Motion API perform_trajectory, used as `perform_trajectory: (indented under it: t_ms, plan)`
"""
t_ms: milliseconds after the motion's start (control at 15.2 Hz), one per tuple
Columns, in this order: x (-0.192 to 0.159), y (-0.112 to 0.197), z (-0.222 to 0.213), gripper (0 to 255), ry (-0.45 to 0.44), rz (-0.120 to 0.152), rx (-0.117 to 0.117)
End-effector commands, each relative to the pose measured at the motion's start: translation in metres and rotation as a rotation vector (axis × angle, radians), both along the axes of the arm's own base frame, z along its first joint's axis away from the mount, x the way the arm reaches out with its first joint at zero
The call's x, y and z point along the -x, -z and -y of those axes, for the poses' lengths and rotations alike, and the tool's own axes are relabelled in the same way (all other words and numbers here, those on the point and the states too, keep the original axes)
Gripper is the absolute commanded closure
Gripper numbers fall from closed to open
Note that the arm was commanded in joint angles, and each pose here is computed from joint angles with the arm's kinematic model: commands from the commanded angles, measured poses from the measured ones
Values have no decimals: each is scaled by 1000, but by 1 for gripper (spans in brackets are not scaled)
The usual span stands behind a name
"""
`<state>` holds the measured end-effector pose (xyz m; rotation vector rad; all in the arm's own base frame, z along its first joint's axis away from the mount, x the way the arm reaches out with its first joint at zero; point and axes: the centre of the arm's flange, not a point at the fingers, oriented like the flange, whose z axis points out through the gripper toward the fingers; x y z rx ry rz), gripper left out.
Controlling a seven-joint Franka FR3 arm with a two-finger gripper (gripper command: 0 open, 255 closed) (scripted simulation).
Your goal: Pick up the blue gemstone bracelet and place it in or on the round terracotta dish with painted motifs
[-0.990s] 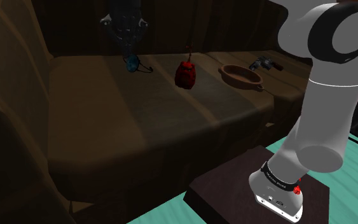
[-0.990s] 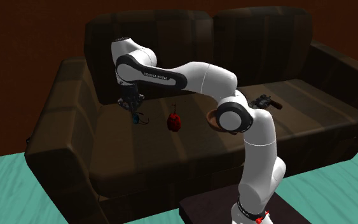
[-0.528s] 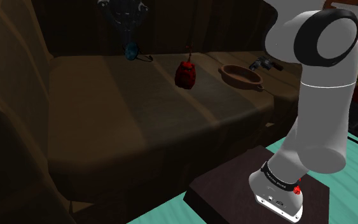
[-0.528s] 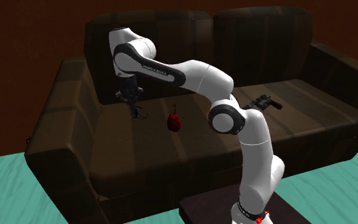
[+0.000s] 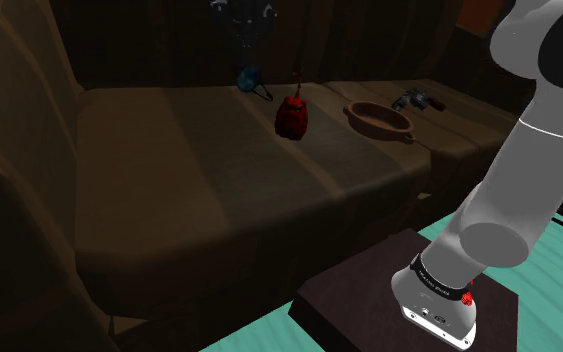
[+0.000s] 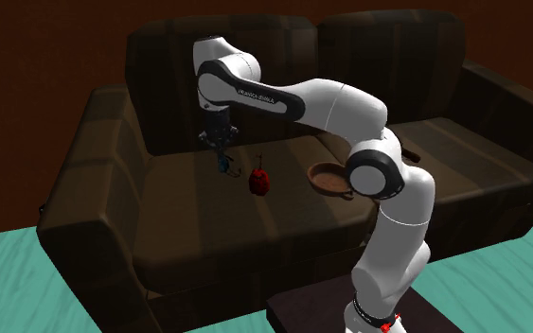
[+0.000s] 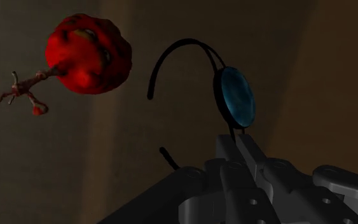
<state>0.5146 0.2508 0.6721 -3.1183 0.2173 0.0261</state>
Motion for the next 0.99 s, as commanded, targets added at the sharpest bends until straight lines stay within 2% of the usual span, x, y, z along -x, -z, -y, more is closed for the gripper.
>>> perform_trajectory:
  t_ms: [0, 924]
  plan:
    - [11, -4, 25, 255, 0, -1, -1]
    - [95, -10, 190, 255, 0, -1, -1]
